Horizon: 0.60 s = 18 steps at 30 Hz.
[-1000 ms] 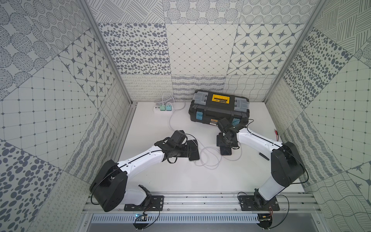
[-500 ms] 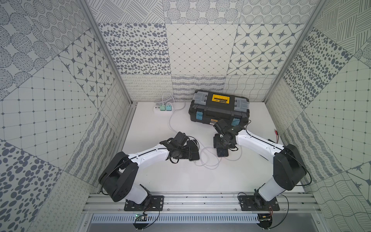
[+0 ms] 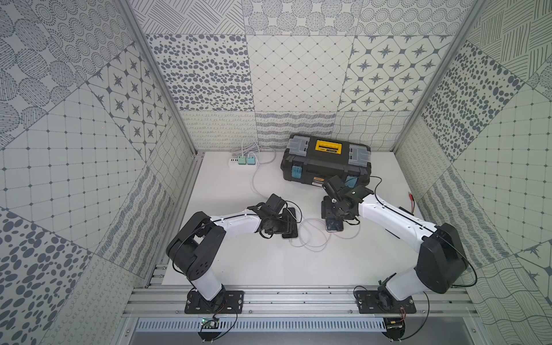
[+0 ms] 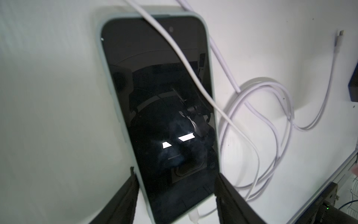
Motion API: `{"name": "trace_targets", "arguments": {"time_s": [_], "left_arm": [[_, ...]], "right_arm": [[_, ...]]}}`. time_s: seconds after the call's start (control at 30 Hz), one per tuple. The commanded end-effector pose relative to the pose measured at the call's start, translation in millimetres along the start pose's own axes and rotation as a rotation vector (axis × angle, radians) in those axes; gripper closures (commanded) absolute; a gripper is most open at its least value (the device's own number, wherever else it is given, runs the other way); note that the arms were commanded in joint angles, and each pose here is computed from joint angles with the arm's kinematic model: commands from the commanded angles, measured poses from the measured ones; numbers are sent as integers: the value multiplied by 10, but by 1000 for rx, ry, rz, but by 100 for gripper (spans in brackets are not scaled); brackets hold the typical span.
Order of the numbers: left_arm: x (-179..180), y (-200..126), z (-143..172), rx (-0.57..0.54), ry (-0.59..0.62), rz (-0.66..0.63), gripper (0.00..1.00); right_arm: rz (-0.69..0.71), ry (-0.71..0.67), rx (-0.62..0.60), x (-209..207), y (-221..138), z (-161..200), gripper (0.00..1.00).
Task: Unplug the charging cable from the phone
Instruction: Adjust the phone at the center of the board.
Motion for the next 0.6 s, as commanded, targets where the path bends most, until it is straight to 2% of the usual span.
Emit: {"name": "trace_targets", "arguments": {"time_s": [0.0, 0.3, 0.57], "left_arm": [[-195, 71, -39, 12, 9, 86, 36], [-482, 225, -70, 42, 36, 125, 36], [-327, -124, -155, -46, 6, 87, 33]], "right_arm": [[-8, 26, -79, -33, -187, -161, 45], [-7, 40, -86, -75, -266, -239, 45], [-60, 30, -69, 107, -320, -360, 45]]}}
Point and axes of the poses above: each gripper's point midway between its finger pads, its own y axis out along the fingers, its own x axis along the line the jaws close on, z = x × y, the point moved 6 cm from there along -y, back along the fingers, and after that the axes turned 7 degrees about -y, right-handed, at the moved point
